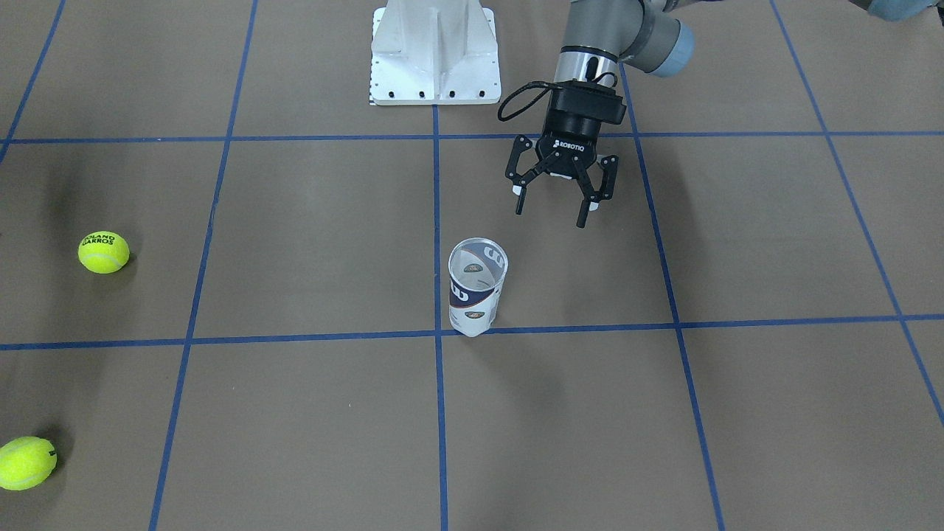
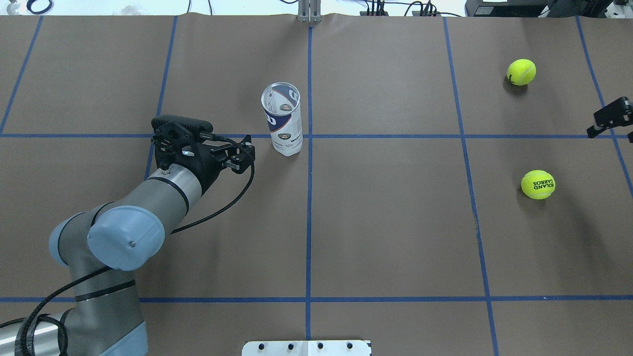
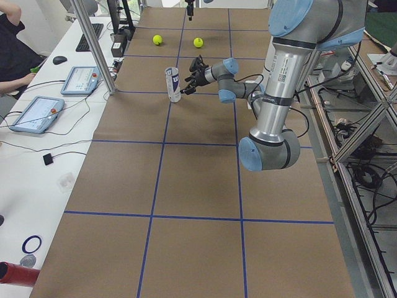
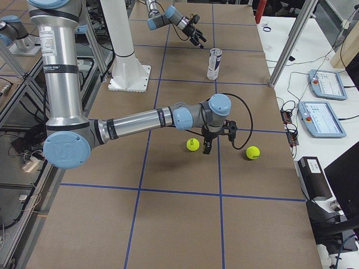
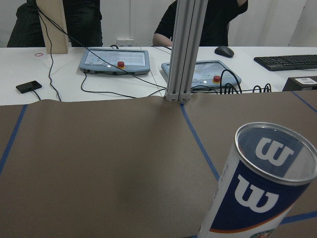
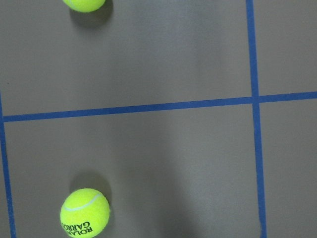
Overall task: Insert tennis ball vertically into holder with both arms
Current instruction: 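Reach the right gripper down to the nearer tennis ball and grasp it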
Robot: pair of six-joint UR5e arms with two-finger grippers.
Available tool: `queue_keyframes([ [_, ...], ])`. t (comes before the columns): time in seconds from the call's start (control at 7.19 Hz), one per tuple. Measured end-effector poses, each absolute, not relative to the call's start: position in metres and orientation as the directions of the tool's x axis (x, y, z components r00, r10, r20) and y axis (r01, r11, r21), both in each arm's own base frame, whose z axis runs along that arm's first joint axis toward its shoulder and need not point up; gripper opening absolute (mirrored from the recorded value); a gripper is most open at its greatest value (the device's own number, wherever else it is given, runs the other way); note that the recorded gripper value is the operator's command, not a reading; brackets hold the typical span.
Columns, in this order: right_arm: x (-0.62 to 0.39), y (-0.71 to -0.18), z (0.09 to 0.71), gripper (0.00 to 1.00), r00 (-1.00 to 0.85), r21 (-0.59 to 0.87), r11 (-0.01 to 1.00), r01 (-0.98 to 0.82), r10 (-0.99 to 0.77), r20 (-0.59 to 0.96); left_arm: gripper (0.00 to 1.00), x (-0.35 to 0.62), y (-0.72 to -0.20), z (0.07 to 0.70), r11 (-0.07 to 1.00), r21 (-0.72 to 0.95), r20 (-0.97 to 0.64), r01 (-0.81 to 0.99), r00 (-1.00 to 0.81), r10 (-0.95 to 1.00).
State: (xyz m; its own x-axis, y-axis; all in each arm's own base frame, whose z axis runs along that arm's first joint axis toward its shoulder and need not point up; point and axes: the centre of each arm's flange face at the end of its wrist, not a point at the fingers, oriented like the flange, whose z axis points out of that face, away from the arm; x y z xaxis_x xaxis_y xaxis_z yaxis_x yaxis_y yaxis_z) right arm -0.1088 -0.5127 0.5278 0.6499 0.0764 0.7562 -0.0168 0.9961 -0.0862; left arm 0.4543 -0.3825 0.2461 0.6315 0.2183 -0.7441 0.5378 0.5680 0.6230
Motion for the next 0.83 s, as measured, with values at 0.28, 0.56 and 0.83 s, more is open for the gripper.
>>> queue_keyframes([
  [0.28, -0.164, -0.5, 0.525, 1.0, 0.655, -0.073, 0.997, 0.011, 0.048, 0.754, 0.95, 0.456, -0.382, 0.247, 0.567, 0.627, -0.74, 0.535, 0.636, 0.219],
  [0.56, -0.191, -0.494, 0.532, 1.0, 0.67, -0.07, 0.997, 0.045, 0.022, 0.742, 0.96, 0.455, -0.382, 0.25, 0.566, 0.631, -0.735, 0.53, 0.642, 0.218],
  [0.83, -0.208, -0.491, 0.54, 1.0, 0.683, -0.077, 0.995, 0.071, 0.008, 0.73, 0.96, 0.454, -0.383, 0.252, 0.565, 0.633, -0.733, 0.529, 0.645, 0.217],
])
